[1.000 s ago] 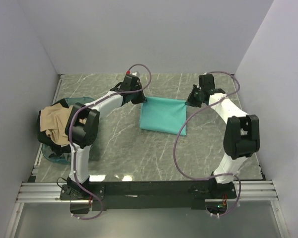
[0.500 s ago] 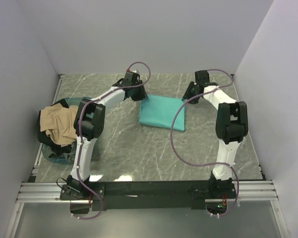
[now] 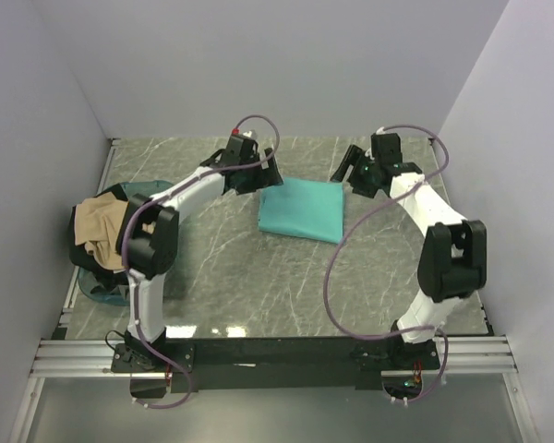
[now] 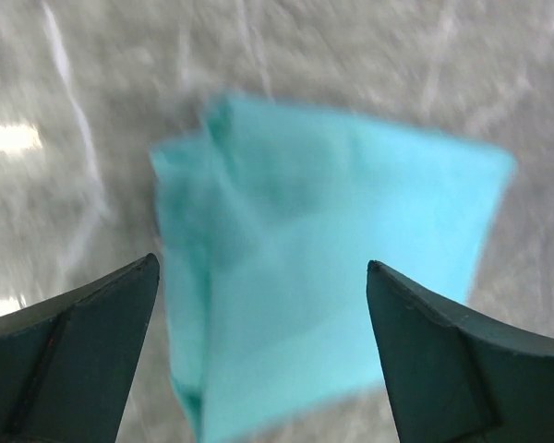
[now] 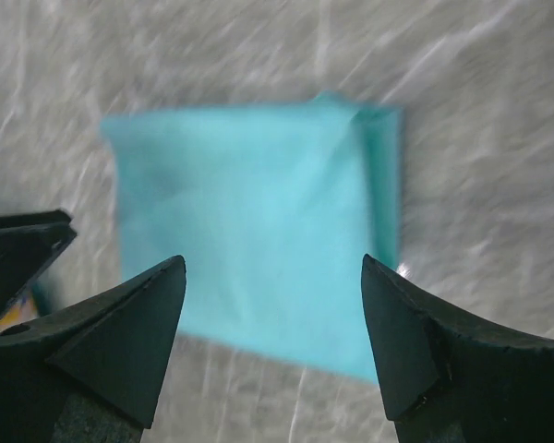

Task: Fold and stack the t-shirts
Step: Fold the tshirt

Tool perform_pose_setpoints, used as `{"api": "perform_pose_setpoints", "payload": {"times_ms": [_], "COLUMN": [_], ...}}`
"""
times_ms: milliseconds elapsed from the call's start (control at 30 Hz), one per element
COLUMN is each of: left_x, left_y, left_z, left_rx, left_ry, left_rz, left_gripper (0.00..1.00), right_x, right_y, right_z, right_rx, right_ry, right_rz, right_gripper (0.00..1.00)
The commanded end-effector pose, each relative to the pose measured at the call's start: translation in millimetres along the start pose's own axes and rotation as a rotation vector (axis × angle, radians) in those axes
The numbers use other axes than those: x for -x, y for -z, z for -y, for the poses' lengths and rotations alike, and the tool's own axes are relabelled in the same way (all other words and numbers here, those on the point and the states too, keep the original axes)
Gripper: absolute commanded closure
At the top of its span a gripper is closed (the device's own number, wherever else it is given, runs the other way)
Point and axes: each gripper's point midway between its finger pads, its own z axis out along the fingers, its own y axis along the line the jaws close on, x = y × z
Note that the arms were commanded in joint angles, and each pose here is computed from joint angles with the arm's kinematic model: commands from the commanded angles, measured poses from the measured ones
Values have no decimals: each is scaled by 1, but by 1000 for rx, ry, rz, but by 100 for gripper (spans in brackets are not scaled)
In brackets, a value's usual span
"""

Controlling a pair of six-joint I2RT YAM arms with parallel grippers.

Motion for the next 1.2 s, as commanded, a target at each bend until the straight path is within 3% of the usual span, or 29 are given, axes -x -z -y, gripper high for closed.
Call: {"api": "perform_pose_setpoints", "payload": {"times_ms": [0,300,633,867,1167], "left_x": [3,-58,-105,-93,-40], "left_y": [49,29,-4,3,44], "left_z": [47,58,7,13,41], "left_rx": [-123,-190,-34,-33,-53], "left_ry": [-31,-49,-48,-66,-114], "left_rz": [80,-53,-170,-145,8], "left_gripper": [1,1,1,0,1], "right_x": [-22,-24,-27,-25,13], "right_y": [14,-21,-83,-86,-14], "right_z": [-34,-35,-5,-7,-28], "right_rx": [161,147,8,11,28], "right_ry": [38,55,41,62,121], "right_rz": [-22,-73,-132,-140,14], "right_gripper": [17,17,17,17,17]}}
